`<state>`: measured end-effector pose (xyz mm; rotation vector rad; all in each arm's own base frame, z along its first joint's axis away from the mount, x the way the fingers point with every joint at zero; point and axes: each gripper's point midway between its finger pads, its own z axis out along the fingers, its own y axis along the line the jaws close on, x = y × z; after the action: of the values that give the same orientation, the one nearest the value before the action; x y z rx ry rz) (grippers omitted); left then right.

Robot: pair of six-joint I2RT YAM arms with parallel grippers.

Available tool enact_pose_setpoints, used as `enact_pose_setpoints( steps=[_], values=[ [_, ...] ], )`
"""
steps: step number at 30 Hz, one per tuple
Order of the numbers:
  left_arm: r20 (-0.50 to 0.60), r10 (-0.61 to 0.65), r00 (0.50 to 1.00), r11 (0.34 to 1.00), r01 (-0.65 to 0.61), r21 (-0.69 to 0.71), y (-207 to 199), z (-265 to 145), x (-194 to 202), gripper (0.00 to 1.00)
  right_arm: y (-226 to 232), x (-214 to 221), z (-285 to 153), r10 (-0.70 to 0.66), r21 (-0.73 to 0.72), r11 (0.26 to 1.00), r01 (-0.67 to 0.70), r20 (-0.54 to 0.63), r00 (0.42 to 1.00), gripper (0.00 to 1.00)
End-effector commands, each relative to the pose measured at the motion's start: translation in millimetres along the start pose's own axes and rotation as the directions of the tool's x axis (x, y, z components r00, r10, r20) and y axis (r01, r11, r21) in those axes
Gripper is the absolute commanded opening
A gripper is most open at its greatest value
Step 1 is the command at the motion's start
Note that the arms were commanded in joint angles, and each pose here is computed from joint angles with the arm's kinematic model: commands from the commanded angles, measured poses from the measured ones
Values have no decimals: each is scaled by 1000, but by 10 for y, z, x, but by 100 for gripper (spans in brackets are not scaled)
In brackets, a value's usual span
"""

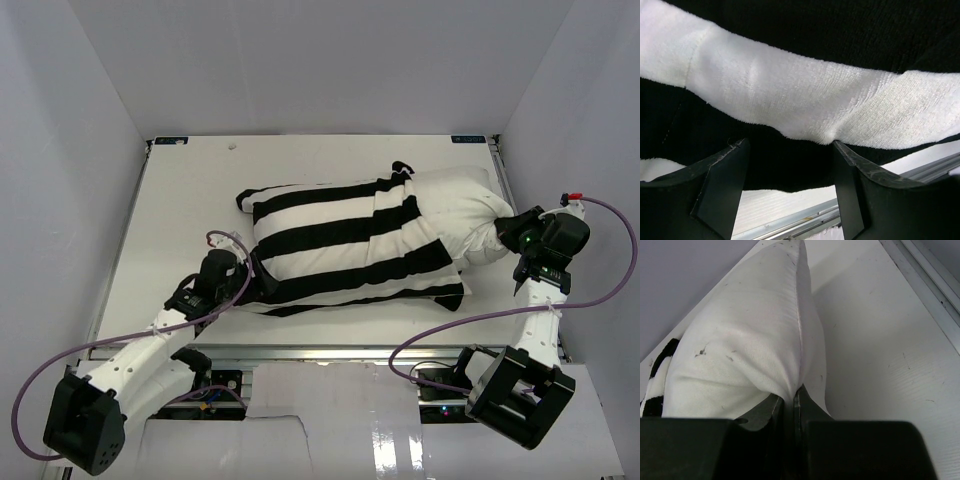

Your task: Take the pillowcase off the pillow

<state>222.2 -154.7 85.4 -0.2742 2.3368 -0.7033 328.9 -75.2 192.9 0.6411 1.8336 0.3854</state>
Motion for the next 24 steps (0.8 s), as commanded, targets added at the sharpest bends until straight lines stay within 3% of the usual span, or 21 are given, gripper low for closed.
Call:
enact_pose_setpoints(
  steps=[1,5,7,9,10,13,15,18,20,22,23,24],
  values=[
    [0,12,1000,1000,-12,-2,-3,-2,82,75,141,-189,-34,-22,-56,998,26,74,997,8],
    [1,10,1000,1000,-10,-2,10,-24,187,70,148,-162,-5,-10,-70,997,14,62,998,8],
    [15,-5,1000,999,5,-38,103,1,206,61,172,-185,-11,-9,-77,997,14,64,998,8],
    [23,-6,1000,998,7,-55,143,17,204,40,182,-198,-23,-12,-78,997,17,70,997,8],
    [26,-4,1000,998,6,-58,141,17,191,0,194,-217,-35,-14,-79,997,20,77,997,8],
    [125,-18,992,997,28,-75,76,-38,-74,0,197,-217,-46,-15,-79,997,21,79,997,8],
    [275,-27,961,982,77,-172,154,-129,-451,0,193,-200,-41,-7,-82,997,13,73,997,8],
    [468,10,884,944,146,-296,-46,-479,-1272,0,201,-195,-35,-2,-85,996,7,65,998,8],
    [575,63,816,902,199,-382,28,-681,-1632,0,168,-216,-36,6,-63,998,-2,71,997,8],
    [630,83,773,892,224,-393,-17,-801,-1950,0,55,-261,-41,26,5,1000,-27,100,995,8],
    [658,67,750,869,280,-408,152,-894,-2131,0,12,-269,-52,37,24,999,-40,112,993,8],
    [638,20,770,890,278,-362,130,-855,-2187,0,-28,-291,-55,49,45,997,-55,126,991,8]
  ],
)
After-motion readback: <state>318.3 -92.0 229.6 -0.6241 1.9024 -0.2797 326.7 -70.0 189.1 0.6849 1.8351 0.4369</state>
